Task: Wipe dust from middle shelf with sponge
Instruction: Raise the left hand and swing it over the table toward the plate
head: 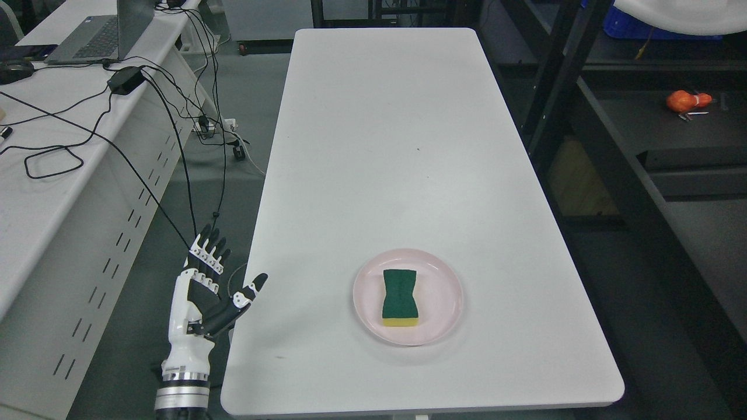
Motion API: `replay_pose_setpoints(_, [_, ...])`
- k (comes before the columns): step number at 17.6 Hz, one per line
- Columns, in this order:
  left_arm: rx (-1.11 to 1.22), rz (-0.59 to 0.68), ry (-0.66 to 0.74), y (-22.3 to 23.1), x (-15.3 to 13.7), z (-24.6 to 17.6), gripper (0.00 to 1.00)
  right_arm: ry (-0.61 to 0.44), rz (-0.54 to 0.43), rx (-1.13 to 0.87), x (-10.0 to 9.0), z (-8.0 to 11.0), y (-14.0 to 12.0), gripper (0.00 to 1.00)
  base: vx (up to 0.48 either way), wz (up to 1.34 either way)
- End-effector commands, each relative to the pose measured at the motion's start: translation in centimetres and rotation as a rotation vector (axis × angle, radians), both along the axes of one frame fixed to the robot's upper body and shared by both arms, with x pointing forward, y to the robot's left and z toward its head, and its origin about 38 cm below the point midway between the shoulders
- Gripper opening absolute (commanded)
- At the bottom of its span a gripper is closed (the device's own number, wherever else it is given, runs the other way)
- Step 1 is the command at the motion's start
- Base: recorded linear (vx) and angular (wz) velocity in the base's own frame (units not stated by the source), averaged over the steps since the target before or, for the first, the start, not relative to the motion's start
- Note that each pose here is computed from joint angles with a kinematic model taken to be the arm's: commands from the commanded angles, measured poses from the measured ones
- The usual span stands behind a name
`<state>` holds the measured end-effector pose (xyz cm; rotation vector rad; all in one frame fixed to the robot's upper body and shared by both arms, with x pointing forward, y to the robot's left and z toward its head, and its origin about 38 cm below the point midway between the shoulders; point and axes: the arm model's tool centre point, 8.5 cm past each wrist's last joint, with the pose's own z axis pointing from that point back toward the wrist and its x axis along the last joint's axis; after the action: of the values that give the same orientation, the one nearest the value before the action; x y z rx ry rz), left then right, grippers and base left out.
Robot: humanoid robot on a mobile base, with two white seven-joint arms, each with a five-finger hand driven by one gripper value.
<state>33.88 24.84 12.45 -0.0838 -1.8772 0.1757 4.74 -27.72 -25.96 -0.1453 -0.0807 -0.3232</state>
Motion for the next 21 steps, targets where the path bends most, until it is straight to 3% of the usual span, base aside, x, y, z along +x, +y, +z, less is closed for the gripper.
replay_pose_setpoints(1, [0.014,0.020,-0.005,1.3,0.0,0.2,0.98,0.052,-0.005,0.002,-0.1,0.1,-1.0,1.00,0.000,0.00])
replay_pose_setpoints(5, [0.021,-0.009,-0.028,0.9,0.8,1.1,0.98,0.052,-0.005,0.002,-0.1,0.1,-1.0,1.00,0.001,0.00])
replay_pose_setpoints(8, [0.105,-0.133,-0.134,0.7,2.7,4.5,0.98,0.052,-0.005,0.002,-0.1,0.1,-1.0,1.00,0.001,0.00])
replay_pose_setpoints(10, [0.332,-0.185,-0.221,2.5,4.8,8.2,0.98,0.052,-0.005,0.002,-0.1,0.1,-1.0,1.00,0.000,0.00])
replay_pose_setpoints(14, [0.859,-0.114,-0.309,7.1,8.7,12.9,0.98,0.052,-0.005,0.002,-0.1,0.1,-1.0,1.00,-0.010,0.00])
replay_pose_setpoints(17, [1.303,-0.086,-0.287,9.6,11.0,12.9,0.98,0.053,-0.005,0.002,-0.2,0.1,-1.0,1.00,0.000,0.00])
replay_pose_setpoints(21, [1.634,-0.118,-0.347,9.4,13.5,14.1,0.97,0.052,-0.005,0.002,-0.1,0.1,-1.0,1.00,0.000,0.00])
